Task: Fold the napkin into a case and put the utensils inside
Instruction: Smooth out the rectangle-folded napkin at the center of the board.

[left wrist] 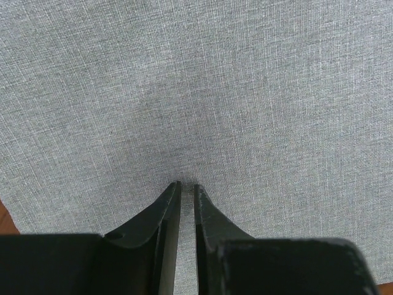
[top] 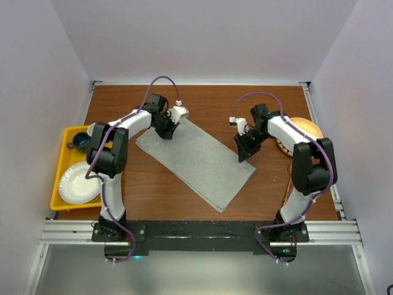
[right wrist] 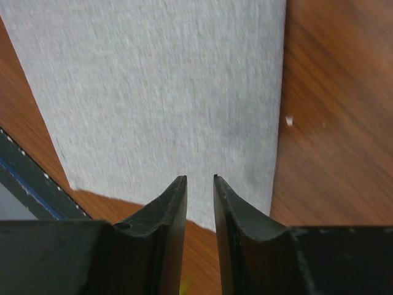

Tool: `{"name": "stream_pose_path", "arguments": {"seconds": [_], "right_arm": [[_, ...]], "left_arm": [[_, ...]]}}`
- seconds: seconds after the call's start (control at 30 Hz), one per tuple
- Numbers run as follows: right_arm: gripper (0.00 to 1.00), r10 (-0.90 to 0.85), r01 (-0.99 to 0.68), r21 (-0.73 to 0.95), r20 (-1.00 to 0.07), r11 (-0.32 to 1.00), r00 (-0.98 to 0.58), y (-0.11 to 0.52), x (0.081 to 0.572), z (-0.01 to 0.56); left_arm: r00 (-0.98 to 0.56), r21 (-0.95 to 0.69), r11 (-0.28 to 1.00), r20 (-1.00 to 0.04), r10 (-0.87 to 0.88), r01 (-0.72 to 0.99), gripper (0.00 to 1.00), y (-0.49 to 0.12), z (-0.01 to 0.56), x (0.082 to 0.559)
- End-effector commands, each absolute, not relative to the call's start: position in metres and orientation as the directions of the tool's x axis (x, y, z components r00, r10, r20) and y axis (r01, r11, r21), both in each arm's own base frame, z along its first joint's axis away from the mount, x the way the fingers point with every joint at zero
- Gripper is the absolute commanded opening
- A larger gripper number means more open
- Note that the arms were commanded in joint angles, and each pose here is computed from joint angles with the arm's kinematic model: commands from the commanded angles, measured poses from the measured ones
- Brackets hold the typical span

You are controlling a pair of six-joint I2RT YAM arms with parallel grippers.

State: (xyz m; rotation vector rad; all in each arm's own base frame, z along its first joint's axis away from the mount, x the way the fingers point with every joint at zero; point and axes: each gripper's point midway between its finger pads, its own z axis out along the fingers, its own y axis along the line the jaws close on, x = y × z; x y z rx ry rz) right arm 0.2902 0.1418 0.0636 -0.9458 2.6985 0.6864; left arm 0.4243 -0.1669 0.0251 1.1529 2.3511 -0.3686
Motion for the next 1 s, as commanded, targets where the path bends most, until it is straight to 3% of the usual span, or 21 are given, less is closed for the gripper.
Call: {"name": "stream_pose_path", "arguments": {"seconds": [0.0, 0.33, 0.5, 0.6, 0.73, 0.83, 0.97], "right_arm": [[0.25, -0.580, -0.633, 0.399, -0.260, 0.664, -0.772, 0.112, 0.269, 0.064], [0.19, -0.609, -0.598, 0.366, -0.099, 0.713, -0.787, 0.081, 0.252, 0.019], [0.18, -0.608, -0.586, 0.364, -0.064, 0.724, -0.791, 0.077, 0.250, 0.010], [0.18, -0.605, -0.577, 0.388, -0.061, 0.719, -0.794, 0.081, 0.247, 0.012], [0.19, -0.604, -0.579, 0.407, -0.079, 0.707, -0.793, 0.085, 0.246, 0.018], [0.22, -0.603, -0.590, 0.443, -0.130, 0.675, -0.787, 0.095, 0.250, 0.032], [0.23, -0.588, -0.606, 0.457, -0.200, 0.651, -0.783, 0.106, 0.262, 0.053]], "left_arm": [[-0.480, -0.021, 0.571, -0.567, 0.669, 0.821, 0.19, -0.174, 0.028, 0.428], [-0.494, -0.013, 0.590, -0.564, 0.662, 0.807, 0.19, -0.169, 0.020, 0.434], [-0.495, -0.050, 0.597, -0.617, 0.612, 0.801, 0.29, -0.174, 0.036, 0.444], [-0.516, -0.141, 0.610, -0.697, 0.499, 0.780, 0.42, -0.172, 0.069, 0.457], [-0.525, -0.137, 0.686, -0.752, 0.398, 0.715, 0.50, -0.129, 0.107, 0.493], [-0.533, -0.027, 0.729, -0.700, 0.475, 0.684, 0.51, -0.099, 0.097, 0.503], [-0.582, -0.008, 0.753, -0.640, 0.502, 0.658, 0.52, -0.086, 0.074, 0.501]]}}
